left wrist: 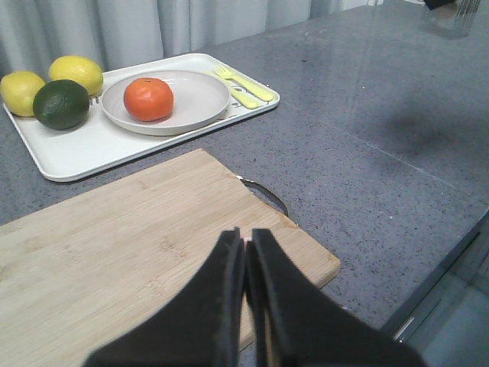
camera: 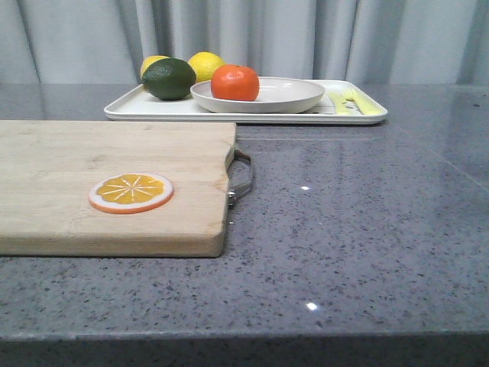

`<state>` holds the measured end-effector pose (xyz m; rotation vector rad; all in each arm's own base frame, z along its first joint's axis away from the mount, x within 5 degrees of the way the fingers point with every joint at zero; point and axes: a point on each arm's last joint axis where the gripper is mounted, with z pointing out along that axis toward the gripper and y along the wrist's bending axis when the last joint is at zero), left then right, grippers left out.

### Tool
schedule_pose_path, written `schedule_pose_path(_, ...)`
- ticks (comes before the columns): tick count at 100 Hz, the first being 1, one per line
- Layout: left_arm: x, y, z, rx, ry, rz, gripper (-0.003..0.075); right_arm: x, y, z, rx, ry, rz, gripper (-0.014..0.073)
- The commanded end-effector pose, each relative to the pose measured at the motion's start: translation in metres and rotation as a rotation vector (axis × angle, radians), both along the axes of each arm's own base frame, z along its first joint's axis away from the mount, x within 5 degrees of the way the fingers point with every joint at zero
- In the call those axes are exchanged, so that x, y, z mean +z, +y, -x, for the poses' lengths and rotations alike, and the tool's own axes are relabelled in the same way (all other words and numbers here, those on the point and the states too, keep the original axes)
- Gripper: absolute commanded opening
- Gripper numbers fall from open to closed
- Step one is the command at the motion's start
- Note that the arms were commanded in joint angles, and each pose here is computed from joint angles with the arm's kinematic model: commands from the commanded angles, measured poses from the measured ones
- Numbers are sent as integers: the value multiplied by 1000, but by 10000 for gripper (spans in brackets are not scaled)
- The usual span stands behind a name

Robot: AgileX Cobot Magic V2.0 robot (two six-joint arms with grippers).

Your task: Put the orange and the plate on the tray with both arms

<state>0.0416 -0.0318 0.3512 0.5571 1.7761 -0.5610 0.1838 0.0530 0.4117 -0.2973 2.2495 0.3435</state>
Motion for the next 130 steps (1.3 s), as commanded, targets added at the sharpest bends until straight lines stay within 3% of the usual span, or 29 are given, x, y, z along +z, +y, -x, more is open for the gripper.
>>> schedule_pose_path(1,8,3,4,-7,-57,72,-20,3,-5,19,-22,-134,-35,-75)
schedule_pose_path(32,-11,21,23,-10,-107,130,-20,-39,-18,82,-49,-245,-62,-75)
schedule_pose_path(56,-26,22,25,-16,-71,119,-20,-48,-25,118,-59,-374,-92,-75)
schedule_pose_path(130,-32,21,24,-13,-47,96,-20,-48,-26,125,-57,-393,-96,-75)
